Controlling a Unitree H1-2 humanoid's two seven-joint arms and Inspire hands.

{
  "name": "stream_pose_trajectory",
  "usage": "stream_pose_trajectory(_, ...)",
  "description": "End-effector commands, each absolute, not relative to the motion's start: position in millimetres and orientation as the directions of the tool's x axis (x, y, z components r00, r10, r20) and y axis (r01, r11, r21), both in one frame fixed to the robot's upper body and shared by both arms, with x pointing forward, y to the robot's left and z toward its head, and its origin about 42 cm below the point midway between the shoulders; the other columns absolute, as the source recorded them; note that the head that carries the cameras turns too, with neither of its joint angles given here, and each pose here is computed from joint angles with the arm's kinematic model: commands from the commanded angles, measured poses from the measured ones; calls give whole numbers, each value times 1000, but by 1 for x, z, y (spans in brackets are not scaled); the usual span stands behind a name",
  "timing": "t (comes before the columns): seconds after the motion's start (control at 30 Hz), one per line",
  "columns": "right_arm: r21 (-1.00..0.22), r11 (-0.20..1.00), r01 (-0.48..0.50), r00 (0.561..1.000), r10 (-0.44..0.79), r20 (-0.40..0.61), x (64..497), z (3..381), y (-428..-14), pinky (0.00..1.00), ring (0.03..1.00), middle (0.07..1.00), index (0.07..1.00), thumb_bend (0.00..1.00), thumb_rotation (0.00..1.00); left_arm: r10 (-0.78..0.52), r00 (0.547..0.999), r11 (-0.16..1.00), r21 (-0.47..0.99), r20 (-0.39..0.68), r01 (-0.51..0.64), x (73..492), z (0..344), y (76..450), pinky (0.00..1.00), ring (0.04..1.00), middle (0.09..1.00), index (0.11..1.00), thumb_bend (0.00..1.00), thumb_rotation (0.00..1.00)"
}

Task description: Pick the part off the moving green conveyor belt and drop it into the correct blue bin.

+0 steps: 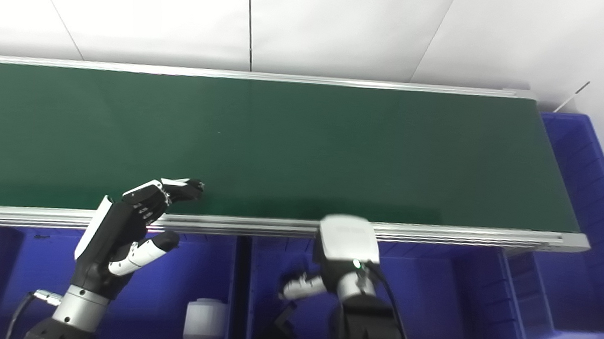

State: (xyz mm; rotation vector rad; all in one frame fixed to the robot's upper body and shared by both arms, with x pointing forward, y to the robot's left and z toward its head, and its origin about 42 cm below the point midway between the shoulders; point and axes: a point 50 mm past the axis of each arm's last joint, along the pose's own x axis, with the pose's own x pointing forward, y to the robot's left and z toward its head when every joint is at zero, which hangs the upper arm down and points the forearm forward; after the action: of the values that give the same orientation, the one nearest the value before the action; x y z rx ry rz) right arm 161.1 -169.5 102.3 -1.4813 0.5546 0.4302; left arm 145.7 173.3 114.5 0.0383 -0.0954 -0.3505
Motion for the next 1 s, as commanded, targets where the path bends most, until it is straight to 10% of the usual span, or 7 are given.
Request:
stream_pose_trajectory(0.0,-836,33,-548,835,-47,-549,170,115,-165,556,664,743,826,1000,736,-355,926,935,74,132,348,147,121,172,778,799,726,597,655,641)
stream_pose_trajectory(0.5,-837,74,-543,838,-20,-546,168,121,-165,568,659,726,820,1000,774,-359,925,933,63,126,353,146,118,168,771,792,727,595,665,629)
stream_pose_trajectory(0.6,-831,333,-445,895,166,-413,161,138,-163,498,610,682,737,957,793,-362,925,932,51,120,358,144,117,165,784,800,730,591,682,627)
stream_pose_trajectory(0.8,-372,879,-299,952,248,-179,145,172,-142,439,516,583,645,768,778,-364,924,931,60,114,359,140,112,162,796,806,726,592,689,641)
stream_pose_trajectory(0.97,-42,980,-193,979,190,-74,122,173,-119,471,539,603,627,694,795,-370,923,929,67,103,365,136,108,160,814,816,726,595,672,639)
